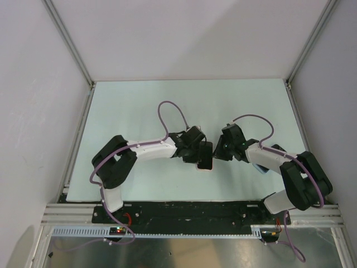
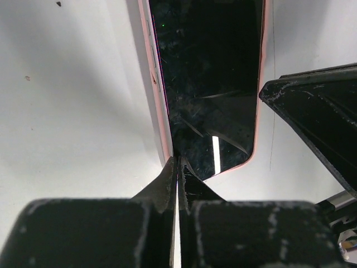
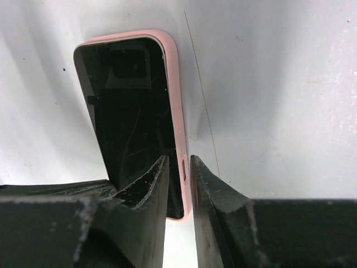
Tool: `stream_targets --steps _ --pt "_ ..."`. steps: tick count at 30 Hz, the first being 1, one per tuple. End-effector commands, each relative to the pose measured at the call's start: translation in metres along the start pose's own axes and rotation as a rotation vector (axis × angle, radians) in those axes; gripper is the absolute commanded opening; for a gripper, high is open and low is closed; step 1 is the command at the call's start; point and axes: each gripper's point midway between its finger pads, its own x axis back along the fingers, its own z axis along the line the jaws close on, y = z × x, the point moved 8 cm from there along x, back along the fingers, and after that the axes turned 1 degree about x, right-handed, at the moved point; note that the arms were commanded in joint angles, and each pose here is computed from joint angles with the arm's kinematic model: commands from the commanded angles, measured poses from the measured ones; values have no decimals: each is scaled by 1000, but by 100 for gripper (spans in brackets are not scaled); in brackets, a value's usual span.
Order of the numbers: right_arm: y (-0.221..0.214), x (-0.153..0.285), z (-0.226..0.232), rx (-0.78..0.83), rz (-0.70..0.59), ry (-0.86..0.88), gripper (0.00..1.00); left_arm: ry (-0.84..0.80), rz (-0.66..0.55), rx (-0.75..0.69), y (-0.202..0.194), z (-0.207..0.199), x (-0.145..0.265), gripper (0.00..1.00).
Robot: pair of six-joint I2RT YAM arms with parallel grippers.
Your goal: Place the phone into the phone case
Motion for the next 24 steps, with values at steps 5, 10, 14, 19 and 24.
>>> stream_targets --steps 5,10,14,19,24 --pt "-3 -4 2 -4 -6 17 26 43 48 0 -22 0 -32 0" --pt "-5 -6 2 1 -4 15 26 88 71 3 -34 8 -45 0" --pt "-5 -5 2 5 -8 12 26 124 84 5 -43 17 -54 0" --pt "-5 -6 3 14 -15 7 26 164 103 3 -55 27 -63 0" --pt "-4 -4 3 35 -31 0 26 203 91 -22 -59 33 -68 0"
